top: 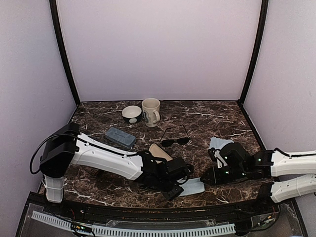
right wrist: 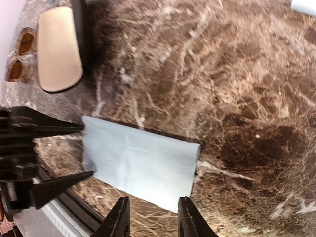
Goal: Organize the sunglasses
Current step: Smooth out the folded cleaning cloth at the center of the board, then pick up the folded cleaning cloth from the center of the board.
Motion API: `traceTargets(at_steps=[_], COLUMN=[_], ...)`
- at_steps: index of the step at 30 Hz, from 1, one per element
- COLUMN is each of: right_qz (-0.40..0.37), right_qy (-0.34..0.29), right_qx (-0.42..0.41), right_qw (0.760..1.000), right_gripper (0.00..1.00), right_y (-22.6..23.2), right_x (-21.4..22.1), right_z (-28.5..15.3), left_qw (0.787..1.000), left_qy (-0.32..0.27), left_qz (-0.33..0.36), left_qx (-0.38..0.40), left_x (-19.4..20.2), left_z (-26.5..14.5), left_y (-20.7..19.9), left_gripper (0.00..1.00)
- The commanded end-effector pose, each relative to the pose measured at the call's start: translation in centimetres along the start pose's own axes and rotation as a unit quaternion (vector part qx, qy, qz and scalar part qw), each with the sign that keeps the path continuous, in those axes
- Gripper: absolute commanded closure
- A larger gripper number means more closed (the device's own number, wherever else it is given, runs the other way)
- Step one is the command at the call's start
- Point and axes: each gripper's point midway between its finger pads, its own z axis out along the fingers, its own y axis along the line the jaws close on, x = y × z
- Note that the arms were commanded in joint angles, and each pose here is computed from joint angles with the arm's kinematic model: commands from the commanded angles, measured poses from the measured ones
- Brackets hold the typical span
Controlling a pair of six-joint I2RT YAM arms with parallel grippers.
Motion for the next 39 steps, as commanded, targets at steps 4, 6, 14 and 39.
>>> traceTargets(at_steps=[4,6,14,39], right_qz=[-0.010,-0.011,-0.021,-0.025], right_qy=[-0.032,-0.032,-0.025,0.008], right_qx=[0.018,0.026,0.041,0.029], right_qw=[0.999,0.999,0.999,0.999], right_gripper=[0.66,0.67,0.69,0.70], right_y=[-0.3,-0.8,-1.6,-2.1], right_x=[-2.2,-2.6,-3.9,-3.1], right_z=[-0.5,0.0,1.9,4.0], left_qw=[0.998,0.997,0.994,0.997], left_qy=[-0.042,-0.053,-0.064,-0.014], left_qz=[-0.010,-0.020,-0.056,-0.058], left_qx=[0.042,0.050,0.066,0.041], left_x=[-2.4,-2.8,-3.6,-1.7], left_z=[-4.0,-4.4,-3.9,-0.2], left_y=[-0.5,-0.2,2.0,3.4], left_gripper=[0.38,0.38,0.51,0.67])
